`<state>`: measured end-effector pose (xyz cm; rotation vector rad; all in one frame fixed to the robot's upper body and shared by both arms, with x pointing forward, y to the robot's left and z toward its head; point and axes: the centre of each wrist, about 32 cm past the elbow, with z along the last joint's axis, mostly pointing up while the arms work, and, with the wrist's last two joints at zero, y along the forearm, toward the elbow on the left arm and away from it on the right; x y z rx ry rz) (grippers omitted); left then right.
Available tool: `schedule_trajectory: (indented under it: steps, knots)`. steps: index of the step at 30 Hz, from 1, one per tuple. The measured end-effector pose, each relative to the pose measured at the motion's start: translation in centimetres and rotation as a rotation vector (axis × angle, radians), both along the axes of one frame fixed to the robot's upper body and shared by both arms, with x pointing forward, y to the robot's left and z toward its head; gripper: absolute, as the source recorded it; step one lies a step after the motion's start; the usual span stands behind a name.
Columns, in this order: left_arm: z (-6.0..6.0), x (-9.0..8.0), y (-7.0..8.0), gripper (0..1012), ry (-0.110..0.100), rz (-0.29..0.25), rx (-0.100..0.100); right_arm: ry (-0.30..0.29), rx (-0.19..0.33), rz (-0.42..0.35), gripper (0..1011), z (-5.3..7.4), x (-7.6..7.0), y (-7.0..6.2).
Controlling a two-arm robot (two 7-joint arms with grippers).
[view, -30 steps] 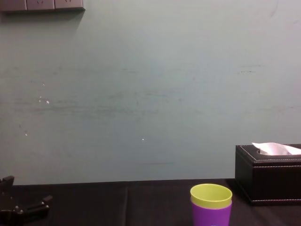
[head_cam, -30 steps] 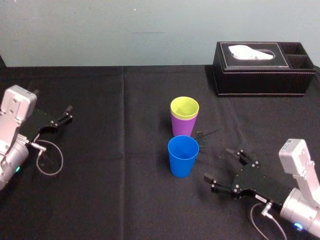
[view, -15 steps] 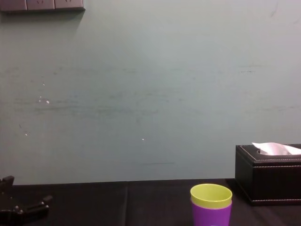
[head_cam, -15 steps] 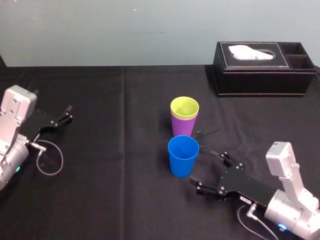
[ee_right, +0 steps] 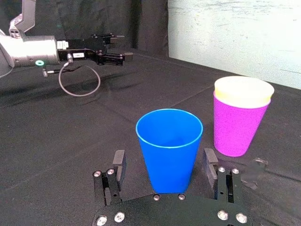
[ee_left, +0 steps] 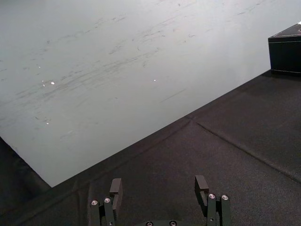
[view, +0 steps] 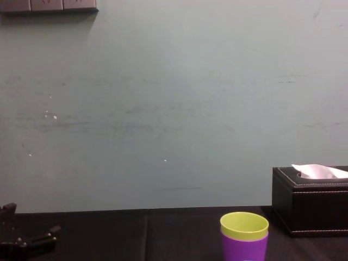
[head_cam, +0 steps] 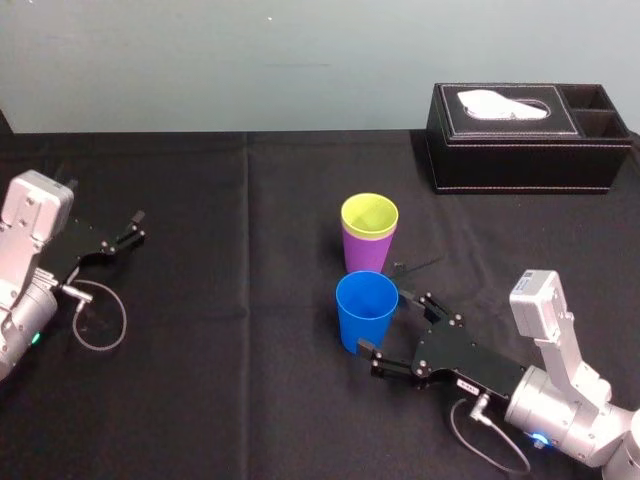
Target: Stack the three plastic cups sequentially using one hand.
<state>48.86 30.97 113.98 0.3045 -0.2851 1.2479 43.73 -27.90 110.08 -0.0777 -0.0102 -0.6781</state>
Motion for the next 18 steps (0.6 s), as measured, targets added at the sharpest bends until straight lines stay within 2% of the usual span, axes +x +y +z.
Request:
schedule_trajectory:
  steps: [18]
  knots:
    - [0.0, 0.0, 0.0, 1011, 0.0, 0.0, 0.0, -0.002, 0.011, 0.017, 1003, -0.1, 1.5, 1.0]
